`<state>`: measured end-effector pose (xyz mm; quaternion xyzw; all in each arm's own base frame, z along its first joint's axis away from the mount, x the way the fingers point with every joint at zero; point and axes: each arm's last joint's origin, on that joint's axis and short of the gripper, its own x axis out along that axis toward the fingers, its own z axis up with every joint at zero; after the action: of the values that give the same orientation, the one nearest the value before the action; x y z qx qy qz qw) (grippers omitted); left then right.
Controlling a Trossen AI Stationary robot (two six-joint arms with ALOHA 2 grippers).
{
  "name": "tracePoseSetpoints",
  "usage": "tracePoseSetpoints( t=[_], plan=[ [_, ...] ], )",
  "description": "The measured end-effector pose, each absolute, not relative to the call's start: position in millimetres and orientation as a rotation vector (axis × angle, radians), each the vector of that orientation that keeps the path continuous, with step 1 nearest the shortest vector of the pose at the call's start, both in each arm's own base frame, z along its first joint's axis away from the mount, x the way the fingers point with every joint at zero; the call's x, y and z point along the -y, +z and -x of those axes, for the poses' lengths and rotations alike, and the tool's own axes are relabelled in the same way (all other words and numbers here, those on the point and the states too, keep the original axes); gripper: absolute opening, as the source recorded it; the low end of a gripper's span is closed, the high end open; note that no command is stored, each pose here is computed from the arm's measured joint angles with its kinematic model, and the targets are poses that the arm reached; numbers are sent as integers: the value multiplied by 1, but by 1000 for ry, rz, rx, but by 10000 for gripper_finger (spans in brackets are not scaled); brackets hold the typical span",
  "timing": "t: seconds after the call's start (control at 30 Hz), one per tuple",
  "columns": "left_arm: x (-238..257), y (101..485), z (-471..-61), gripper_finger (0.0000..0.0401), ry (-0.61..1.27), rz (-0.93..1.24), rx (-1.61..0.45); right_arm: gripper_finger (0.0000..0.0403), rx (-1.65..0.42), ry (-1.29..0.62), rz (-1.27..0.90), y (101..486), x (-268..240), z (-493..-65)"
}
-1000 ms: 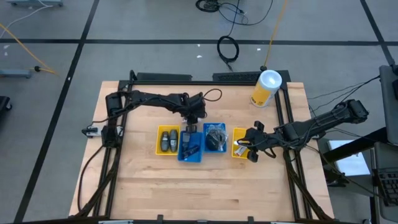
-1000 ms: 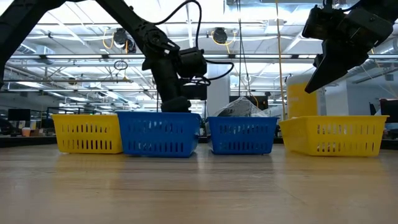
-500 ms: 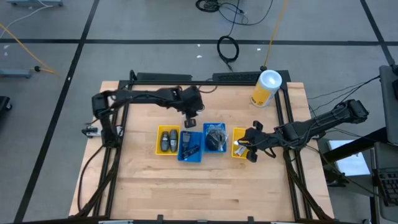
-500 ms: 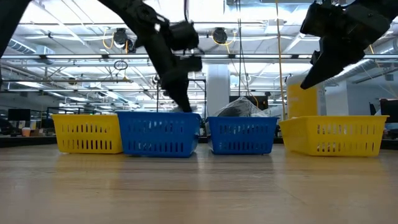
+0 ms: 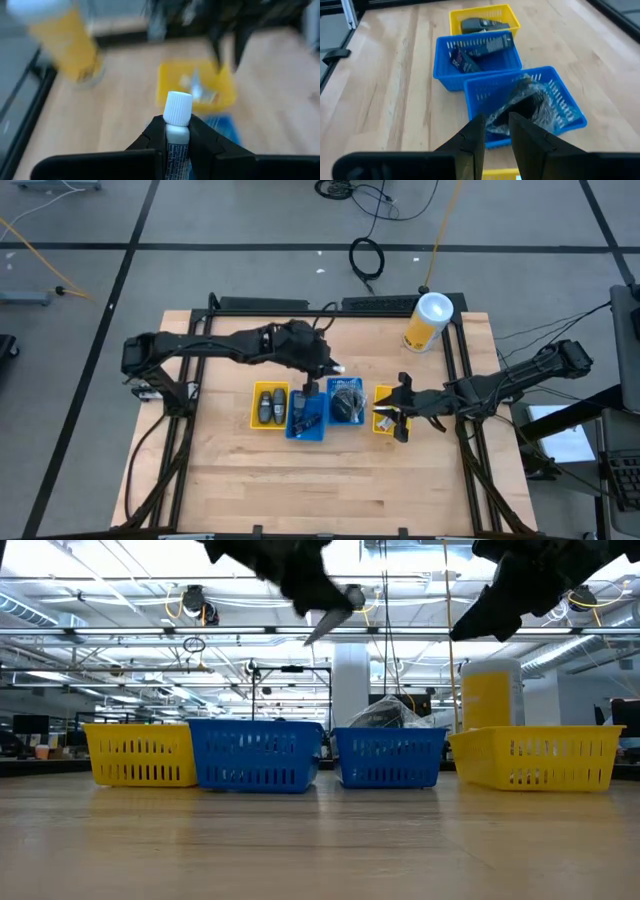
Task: Pick & Place Travel size toiletries
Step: Put the toothpaste into the right yellow bin
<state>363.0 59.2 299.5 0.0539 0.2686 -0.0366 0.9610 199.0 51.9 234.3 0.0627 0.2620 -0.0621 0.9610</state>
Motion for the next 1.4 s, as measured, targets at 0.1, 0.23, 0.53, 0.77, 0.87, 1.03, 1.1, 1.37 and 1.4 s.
tracePoseSetpoints(
  t=[0.1, 0.23, 0.53, 0.77, 0.87, 1.03, 1.1, 1.37, 1.4],
  plan=[
    [-46, 307, -369, 41, -147, -121, -453, 77, -514, -117, -113, 236, -52, -200],
    [-30, 312, -376, 41, -232, -127, -352, 77, -526, -118, -106, 235, -52, -199],
    [5, 327, -382, 41, -325, -181, -181, 77, -460, -92, -81, 241, -53, -203],
    [23, 317, -397, 42, -368, -202, -103, 85, -300, -48, -12, 256, -55, -209],
    [28, 313, -402, 42, -434, -196, -59, 98, -272, -13, 25, 259, -56, -210],
    [31, 312, -406, 42, -540, -183, 13, 134, -230, 70, 70, 263, -59, -211],
    [31, 312, -407, 42, -572, -186, 25, 148, -210, 96, 79, 265, -60, -211],
    [36, 314, -409, 42, -638, -207, 105, 180, -119, 130, 114, 271, -62, -216],
    [37, 313, -409, 42, -645, -205, 104, 181, -107, 129, 121, 272, -62, -217]
  ],
)
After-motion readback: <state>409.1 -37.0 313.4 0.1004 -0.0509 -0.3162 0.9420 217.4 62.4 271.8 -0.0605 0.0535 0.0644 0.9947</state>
